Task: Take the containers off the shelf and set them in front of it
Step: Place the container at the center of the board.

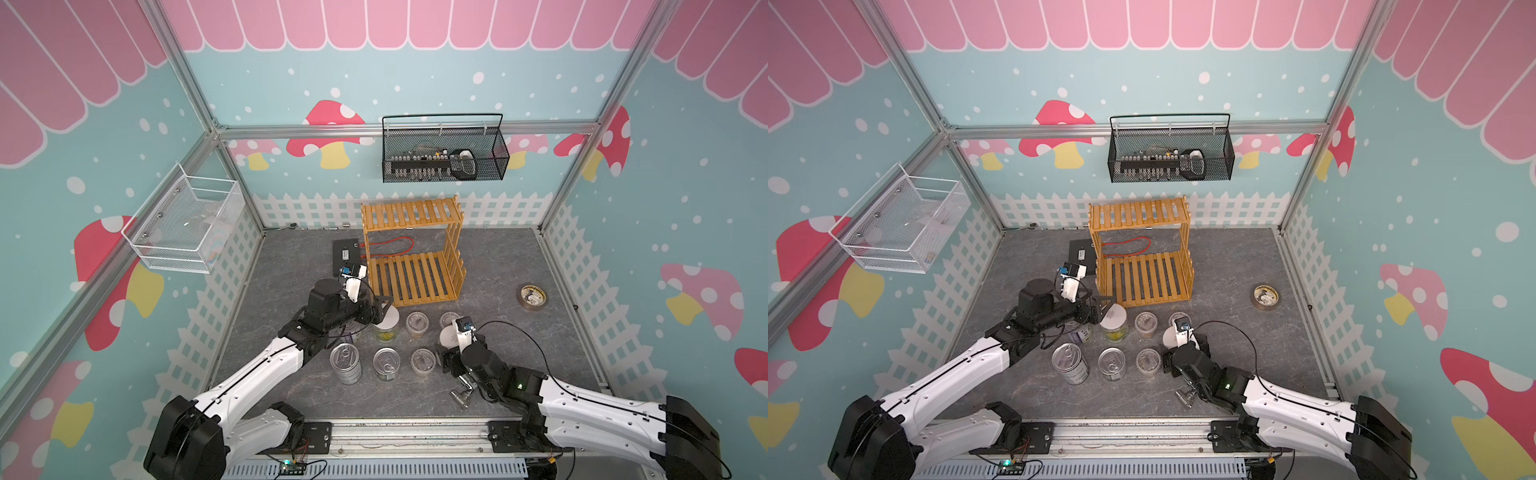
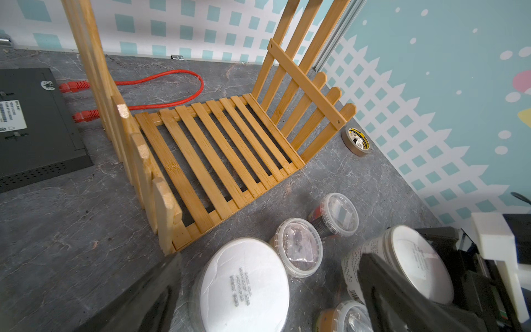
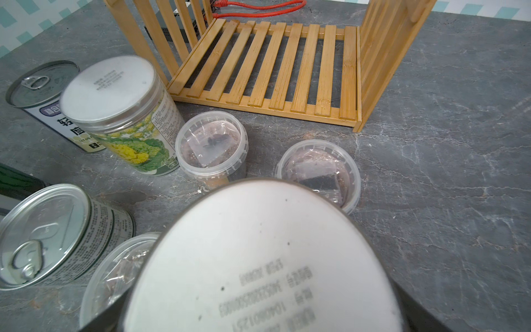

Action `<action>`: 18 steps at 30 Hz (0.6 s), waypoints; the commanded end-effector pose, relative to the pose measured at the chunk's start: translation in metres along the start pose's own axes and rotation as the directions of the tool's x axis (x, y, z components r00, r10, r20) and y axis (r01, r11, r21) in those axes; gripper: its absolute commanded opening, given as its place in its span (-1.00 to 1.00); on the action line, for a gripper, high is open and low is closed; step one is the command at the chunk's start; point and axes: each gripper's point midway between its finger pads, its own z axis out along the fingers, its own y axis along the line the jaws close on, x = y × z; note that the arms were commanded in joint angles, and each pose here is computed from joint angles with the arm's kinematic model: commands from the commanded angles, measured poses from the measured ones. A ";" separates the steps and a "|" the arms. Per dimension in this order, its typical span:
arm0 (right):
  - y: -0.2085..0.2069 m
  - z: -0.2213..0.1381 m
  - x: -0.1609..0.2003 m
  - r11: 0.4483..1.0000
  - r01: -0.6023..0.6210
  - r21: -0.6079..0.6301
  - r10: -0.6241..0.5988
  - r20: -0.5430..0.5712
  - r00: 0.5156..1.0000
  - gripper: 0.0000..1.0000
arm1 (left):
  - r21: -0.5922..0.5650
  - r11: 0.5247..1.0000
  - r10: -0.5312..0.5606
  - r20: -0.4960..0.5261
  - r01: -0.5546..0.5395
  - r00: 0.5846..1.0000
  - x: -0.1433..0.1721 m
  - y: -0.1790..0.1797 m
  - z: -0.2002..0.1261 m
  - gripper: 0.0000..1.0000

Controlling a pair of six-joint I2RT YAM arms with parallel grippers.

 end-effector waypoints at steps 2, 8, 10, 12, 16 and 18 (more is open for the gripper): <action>-0.003 0.004 0.001 1.000 -0.003 0.015 0.003 0.025 1.000 0.35 | 0.004 1.000 0.010 -0.005 -0.010 1.000 0.000 -0.001 0.003 0.98; -0.007 0.009 0.015 1.000 -0.014 0.017 0.014 0.002 1.000 0.35 | 0.002 1.000 0.008 -0.001 -0.008 1.000 0.001 -0.001 0.001 0.98; -0.009 0.010 0.021 1.000 -0.015 0.020 0.016 -0.017 1.000 0.34 | 0.006 1.000 0.008 -0.005 -0.008 1.000 0.002 -0.002 0.002 0.98; -0.011 0.010 0.026 0.999 -0.011 0.030 0.013 -0.039 0.999 0.34 | 0.007 1.000 0.008 -0.005 -0.008 1.000 0.002 -0.003 0.001 0.98; -0.015 0.009 0.034 0.999 -0.016 0.043 0.019 -0.069 0.997 0.34 | 0.005 1.000 0.009 0.000 -0.009 1.000 0.002 -0.003 0.000 0.98; -0.017 0.007 0.036 0.999 -0.018 0.051 0.022 -0.087 0.996 0.34 | 0.007 1.000 0.009 0.001 -0.009 1.000 0.002 -0.003 0.000 0.98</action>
